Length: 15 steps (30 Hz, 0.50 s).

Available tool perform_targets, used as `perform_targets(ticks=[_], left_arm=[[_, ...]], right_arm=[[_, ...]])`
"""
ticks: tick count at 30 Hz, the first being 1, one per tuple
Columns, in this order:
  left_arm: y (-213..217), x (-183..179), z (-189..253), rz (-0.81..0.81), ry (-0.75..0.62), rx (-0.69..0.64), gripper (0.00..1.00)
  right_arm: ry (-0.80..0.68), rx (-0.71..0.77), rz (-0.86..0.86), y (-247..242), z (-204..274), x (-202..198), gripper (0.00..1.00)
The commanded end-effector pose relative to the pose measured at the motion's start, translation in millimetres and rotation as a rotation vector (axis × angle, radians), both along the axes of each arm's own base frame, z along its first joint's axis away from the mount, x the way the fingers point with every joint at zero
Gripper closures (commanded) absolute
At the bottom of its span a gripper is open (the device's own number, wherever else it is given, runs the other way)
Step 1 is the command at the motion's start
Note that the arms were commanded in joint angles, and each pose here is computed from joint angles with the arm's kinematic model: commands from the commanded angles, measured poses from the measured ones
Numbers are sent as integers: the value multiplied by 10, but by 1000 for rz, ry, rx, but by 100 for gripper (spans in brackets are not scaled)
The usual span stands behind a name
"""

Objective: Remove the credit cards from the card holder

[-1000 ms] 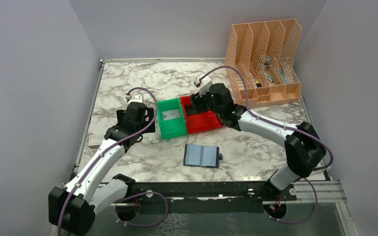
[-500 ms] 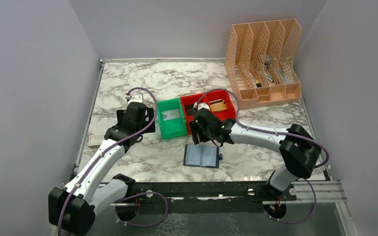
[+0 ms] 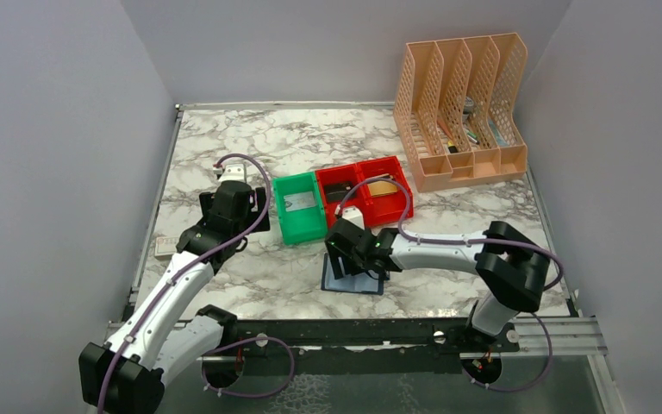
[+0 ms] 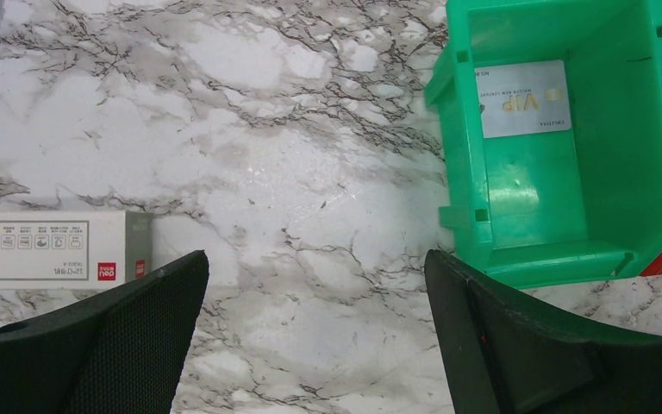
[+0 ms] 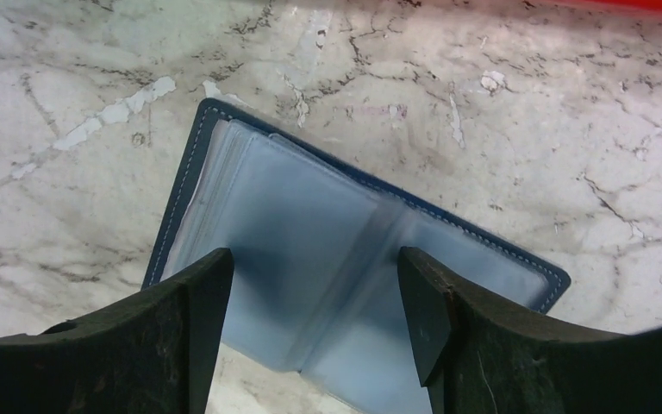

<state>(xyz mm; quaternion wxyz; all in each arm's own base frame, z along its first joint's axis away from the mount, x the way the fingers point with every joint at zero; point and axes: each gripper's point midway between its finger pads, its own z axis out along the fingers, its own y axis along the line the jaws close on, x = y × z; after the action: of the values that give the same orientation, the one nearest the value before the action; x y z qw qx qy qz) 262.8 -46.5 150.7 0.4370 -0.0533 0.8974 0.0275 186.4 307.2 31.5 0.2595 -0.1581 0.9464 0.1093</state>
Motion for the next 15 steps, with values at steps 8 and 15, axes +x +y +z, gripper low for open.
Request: perform_targets(ticks=[8,15], left_arm=[[-16,-27,24,-10,-3,-20,1],[-40,-44,35,-25,3,-27,1]], right_arm=[[55,-140,-9,-153,-390,-97,24],[-66,-89,113,73,212,91,22]])
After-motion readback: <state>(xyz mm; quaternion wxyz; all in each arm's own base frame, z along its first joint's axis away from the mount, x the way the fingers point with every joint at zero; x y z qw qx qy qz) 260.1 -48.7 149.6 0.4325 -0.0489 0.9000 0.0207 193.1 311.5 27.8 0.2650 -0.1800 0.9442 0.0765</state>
